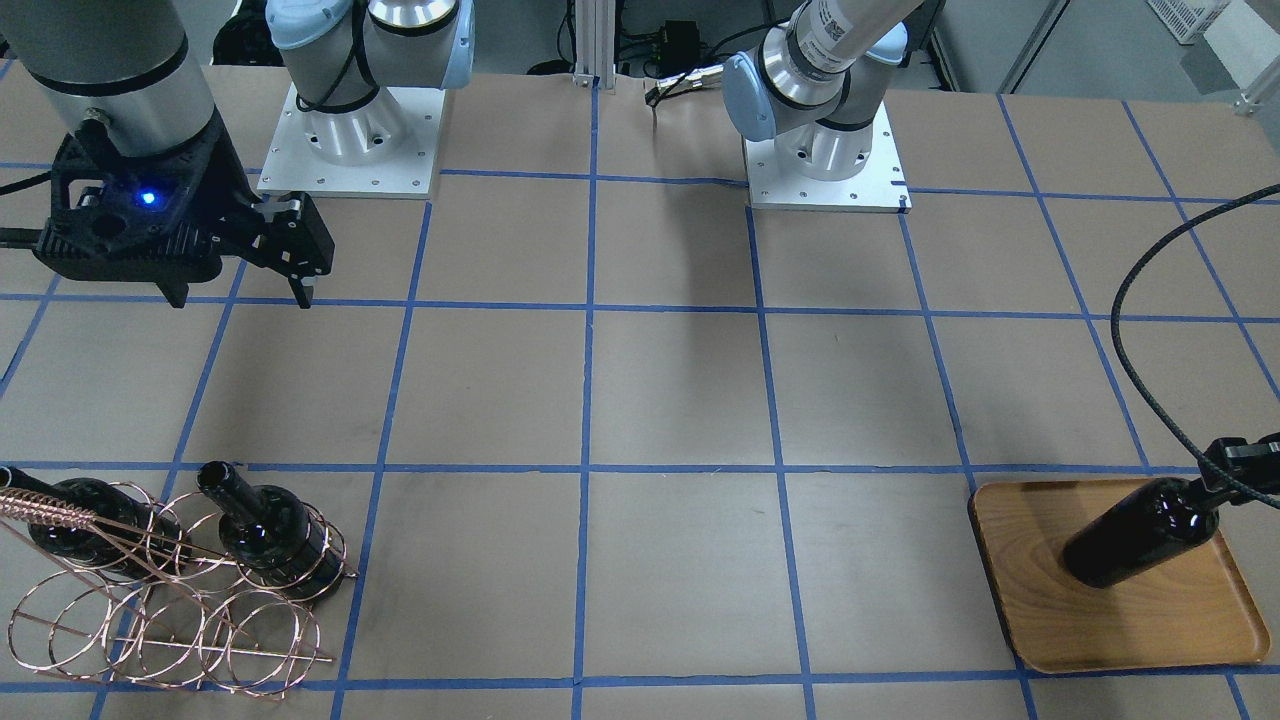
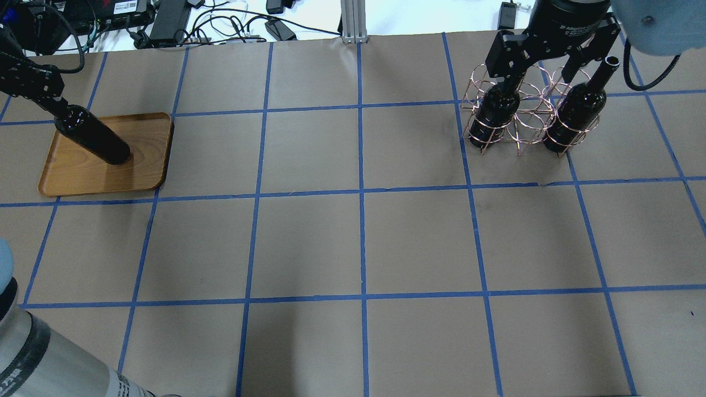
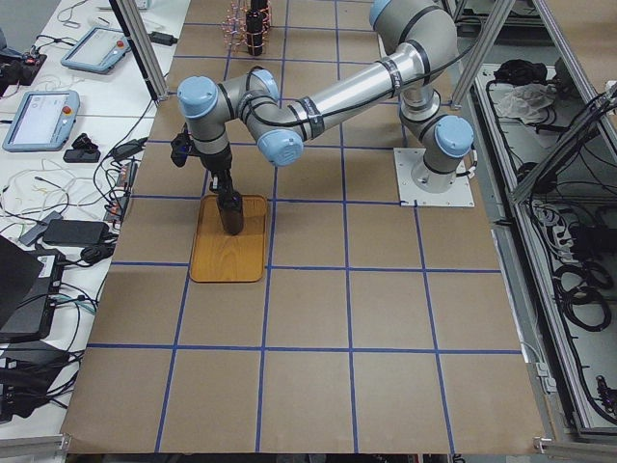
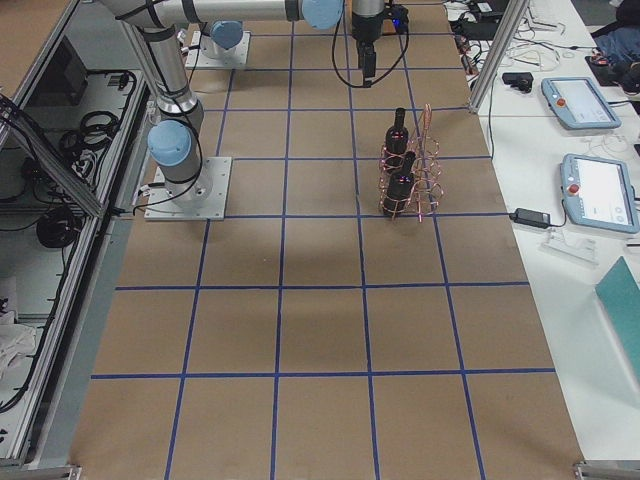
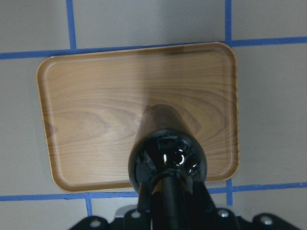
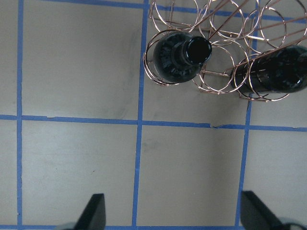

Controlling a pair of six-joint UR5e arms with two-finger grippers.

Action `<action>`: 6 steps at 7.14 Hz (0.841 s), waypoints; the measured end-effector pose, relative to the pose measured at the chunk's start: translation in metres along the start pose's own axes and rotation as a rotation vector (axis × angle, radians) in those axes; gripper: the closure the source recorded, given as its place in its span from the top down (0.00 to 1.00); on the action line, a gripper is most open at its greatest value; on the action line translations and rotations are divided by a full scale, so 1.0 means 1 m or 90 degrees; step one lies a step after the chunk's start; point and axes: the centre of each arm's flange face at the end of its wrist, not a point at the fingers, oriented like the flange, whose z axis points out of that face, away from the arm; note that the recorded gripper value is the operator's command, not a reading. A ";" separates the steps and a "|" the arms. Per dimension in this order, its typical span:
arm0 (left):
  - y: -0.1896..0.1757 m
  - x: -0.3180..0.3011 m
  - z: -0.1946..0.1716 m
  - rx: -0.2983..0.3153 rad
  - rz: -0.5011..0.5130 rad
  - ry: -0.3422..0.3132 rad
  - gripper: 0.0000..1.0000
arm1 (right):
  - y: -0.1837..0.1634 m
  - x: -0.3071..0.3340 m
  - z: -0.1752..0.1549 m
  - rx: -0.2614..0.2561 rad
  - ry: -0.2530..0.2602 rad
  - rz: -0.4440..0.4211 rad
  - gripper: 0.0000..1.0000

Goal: Take wine from basket and place on tray
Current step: 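Lower the bottle onto the wooden tray and open the left gripper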

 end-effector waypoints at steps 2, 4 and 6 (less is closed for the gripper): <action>0.000 0.000 0.004 0.003 0.001 0.010 0.98 | 0.003 -0.003 0.010 -0.026 -0.008 0.003 1.00; 0.002 0.001 -0.004 0.012 0.002 0.010 1.00 | 0.005 -0.004 0.010 -0.026 -0.018 0.006 1.00; 0.013 0.016 -0.037 0.028 0.007 0.007 1.00 | 0.006 -0.009 0.008 -0.026 -0.046 0.007 1.00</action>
